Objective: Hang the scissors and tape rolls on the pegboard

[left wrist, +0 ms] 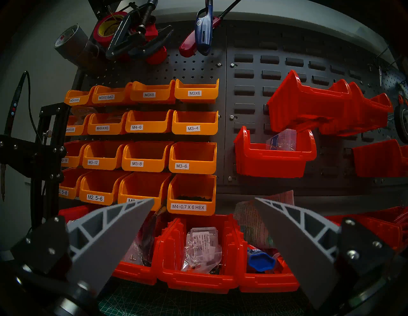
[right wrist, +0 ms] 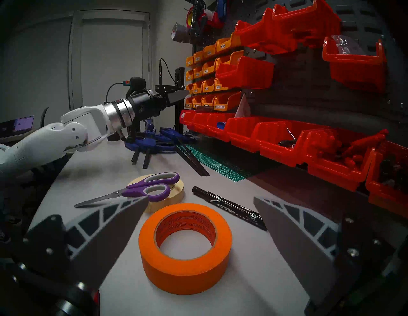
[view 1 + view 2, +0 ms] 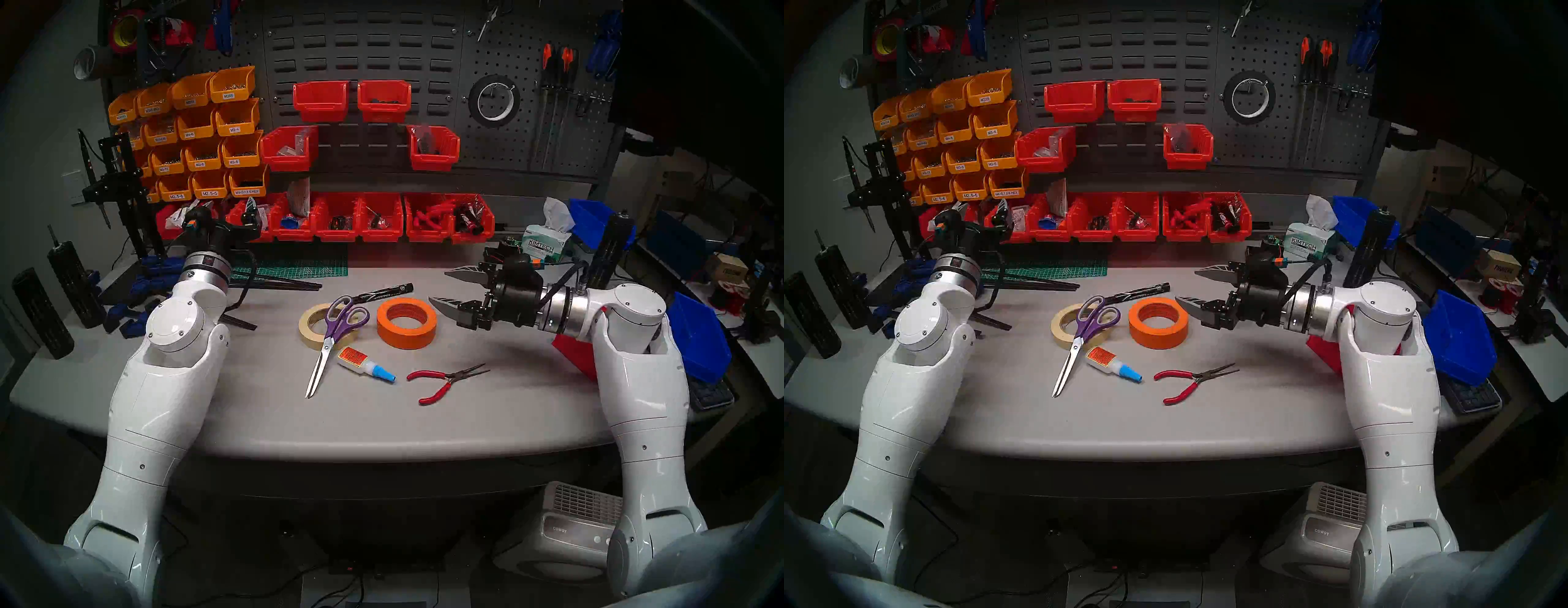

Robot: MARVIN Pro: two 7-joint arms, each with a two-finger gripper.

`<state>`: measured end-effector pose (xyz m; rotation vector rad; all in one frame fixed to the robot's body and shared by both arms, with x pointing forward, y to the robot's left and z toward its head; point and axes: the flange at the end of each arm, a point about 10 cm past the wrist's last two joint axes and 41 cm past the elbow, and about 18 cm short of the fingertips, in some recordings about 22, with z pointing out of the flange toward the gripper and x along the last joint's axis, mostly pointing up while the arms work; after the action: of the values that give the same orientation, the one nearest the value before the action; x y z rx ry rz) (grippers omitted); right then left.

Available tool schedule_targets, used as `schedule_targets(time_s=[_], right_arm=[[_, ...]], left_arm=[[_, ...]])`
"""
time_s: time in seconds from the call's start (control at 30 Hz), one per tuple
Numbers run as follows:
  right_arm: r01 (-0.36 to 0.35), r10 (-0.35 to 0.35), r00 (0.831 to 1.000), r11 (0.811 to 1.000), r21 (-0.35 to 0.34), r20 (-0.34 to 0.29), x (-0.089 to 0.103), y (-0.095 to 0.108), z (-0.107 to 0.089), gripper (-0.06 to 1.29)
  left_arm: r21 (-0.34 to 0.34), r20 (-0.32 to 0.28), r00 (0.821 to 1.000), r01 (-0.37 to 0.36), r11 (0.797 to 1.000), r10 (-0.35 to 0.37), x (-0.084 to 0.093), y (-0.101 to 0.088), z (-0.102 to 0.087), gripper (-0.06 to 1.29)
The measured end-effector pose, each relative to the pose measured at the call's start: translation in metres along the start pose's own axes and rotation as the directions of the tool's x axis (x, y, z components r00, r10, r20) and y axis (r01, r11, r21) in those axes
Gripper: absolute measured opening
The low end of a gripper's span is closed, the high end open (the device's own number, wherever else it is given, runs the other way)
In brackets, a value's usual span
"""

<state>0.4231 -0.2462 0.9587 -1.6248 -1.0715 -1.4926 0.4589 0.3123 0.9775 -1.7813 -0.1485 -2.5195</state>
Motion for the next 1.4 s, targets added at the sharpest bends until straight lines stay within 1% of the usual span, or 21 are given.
schedule_targets(time_s=[0.2, 0.47, 0.63, 0.83, 1.2, 1.4], right_arm=[[-0.011, 0.011, 1.000, 1.000, 0.017, 0.020, -0.002, 0.001, 0.000, 1.24], [-0.017, 0.014, 0.999, 0.998, 0.062, 0.049, -0.005, 0.001, 0.001, 1.24], [-0.012, 0.005, 0.998, 0.995, 0.096, 0.067, -0.007, 0.000, 0.003, 1.24], [-0.002, -0.007, 0.997, 0.993, 0.117, 0.078, -0.008, 0.001, 0.002, 1.24], [0.011, -0.027, 0.994, 0.989, 0.148, 0.105, -0.011, 0.008, -0.009, 1.24], [0.021, -0.040, 0.993, 0.986, 0.166, 0.108, -0.010, 0.012, -0.013, 1.24]], left_arm=[[0.000, 0.000, 1.000, 0.000, 1.000, 0.000, 0.000, 0.000, 0.000, 1.24], [0.000, 0.000, 1.000, 0.000, 1.000, 0.000, 0.000, 0.000, 0.000, 1.23], [0.000, 0.000, 1.000, 0.000, 1.000, 0.000, 0.000, 0.000, 0.000, 1.23], [0.000, 0.000, 1.000, 0.000, 1.000, 0.000, 0.000, 0.000, 0.000, 1.23], [0.000, 0.000, 1.000, 0.000, 1.000, 0.000, 0.000, 0.000, 0.000, 1.23], [0.000, 0.000, 1.000, 0.000, 1.000, 0.000, 0.000, 0.000, 0.000, 1.23]])
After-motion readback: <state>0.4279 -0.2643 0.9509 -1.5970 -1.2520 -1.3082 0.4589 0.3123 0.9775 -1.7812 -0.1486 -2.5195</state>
